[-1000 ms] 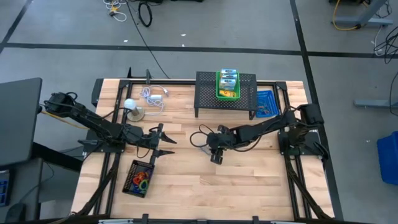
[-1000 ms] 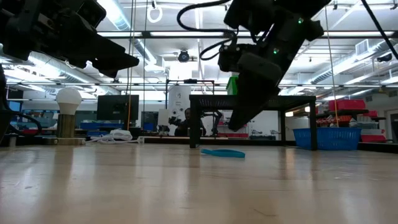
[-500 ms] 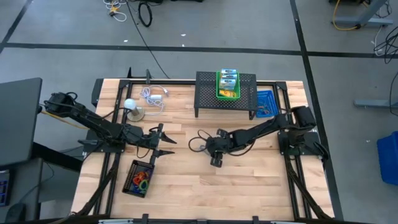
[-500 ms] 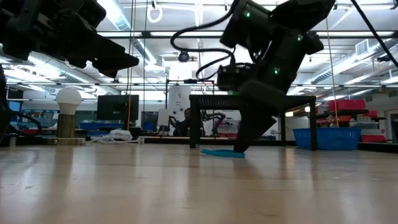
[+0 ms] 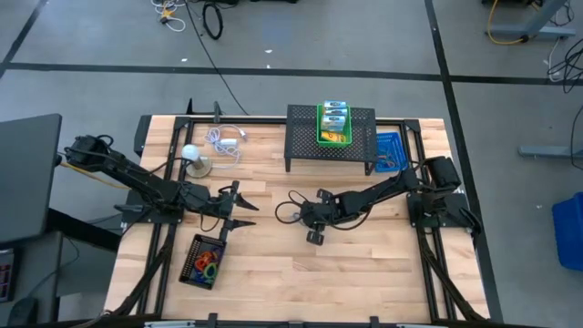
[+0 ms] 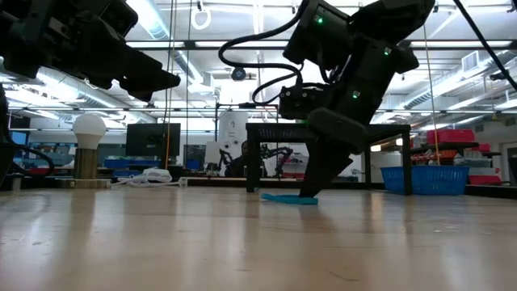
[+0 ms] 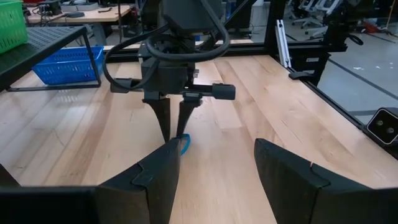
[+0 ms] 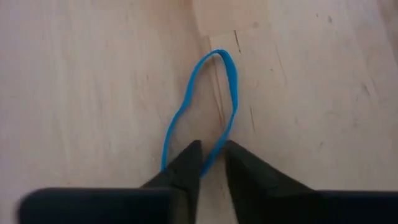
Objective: Pick & Place Office Desk Supplies
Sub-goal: Put the blue rubberband into the blue bin
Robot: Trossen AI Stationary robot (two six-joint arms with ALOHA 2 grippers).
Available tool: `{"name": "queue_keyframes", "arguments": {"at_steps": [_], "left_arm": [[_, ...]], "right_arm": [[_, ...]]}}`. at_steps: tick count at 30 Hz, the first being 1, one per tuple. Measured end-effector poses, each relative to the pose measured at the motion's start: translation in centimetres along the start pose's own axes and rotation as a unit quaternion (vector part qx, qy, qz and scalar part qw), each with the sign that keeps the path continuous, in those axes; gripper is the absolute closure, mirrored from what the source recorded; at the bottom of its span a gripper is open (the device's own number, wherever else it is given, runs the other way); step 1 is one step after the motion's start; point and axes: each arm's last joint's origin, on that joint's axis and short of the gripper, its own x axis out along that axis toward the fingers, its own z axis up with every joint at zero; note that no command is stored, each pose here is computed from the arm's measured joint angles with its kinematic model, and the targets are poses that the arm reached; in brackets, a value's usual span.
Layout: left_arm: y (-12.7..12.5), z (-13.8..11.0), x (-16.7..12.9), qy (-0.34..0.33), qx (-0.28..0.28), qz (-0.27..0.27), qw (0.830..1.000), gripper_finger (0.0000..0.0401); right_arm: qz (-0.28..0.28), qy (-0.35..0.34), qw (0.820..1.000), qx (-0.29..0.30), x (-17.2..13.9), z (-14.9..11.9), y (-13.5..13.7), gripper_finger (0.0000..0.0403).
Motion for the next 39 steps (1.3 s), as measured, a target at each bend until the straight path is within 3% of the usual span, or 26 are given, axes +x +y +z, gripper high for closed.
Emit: {"name": "queue_keyframes", "arguments": {"at_steps": [4,15,24,32,36,39], "left_arm": [[0.0,0.0,0.0,0.0,0.0,0.0,1.0,0.0188],[0.0,0.0,0.0,0.0,0.0,0.0,1.0,0.0188],[0.0,0.1,0.0,-0.004,0.001,0.001,1.0,0.0188],[0.0,0.1,0.0,-0.006,0.009,0.001,1.0,0.0188],[0.0,0.1,0.0,-0.006,0.014,0.0,1.0,0.0188],[0.0,0.1,0.0,-0.007,0.016,0.0,1.0,0.0188]], "right_arm": [[0.002,0.005,1.0,-0.009,0.1,-0.2,0.3,0.0389],[0.016,-0.005,0.999,-0.039,-2.0,-1.1,2.8,0.0401],[-0.021,-0.136,0.988,-0.071,-7.0,0.1,4.7,0.0402],[-0.079,-0.204,0.971,-0.101,-9.3,0.8,4.6,0.0403],[-0.073,-0.246,0.961,-0.104,-9.9,0.7,4.3,0.0403],[-0.021,-0.3,0.947,-0.113,-10.2,0.4,3.7,0.0403]]}}
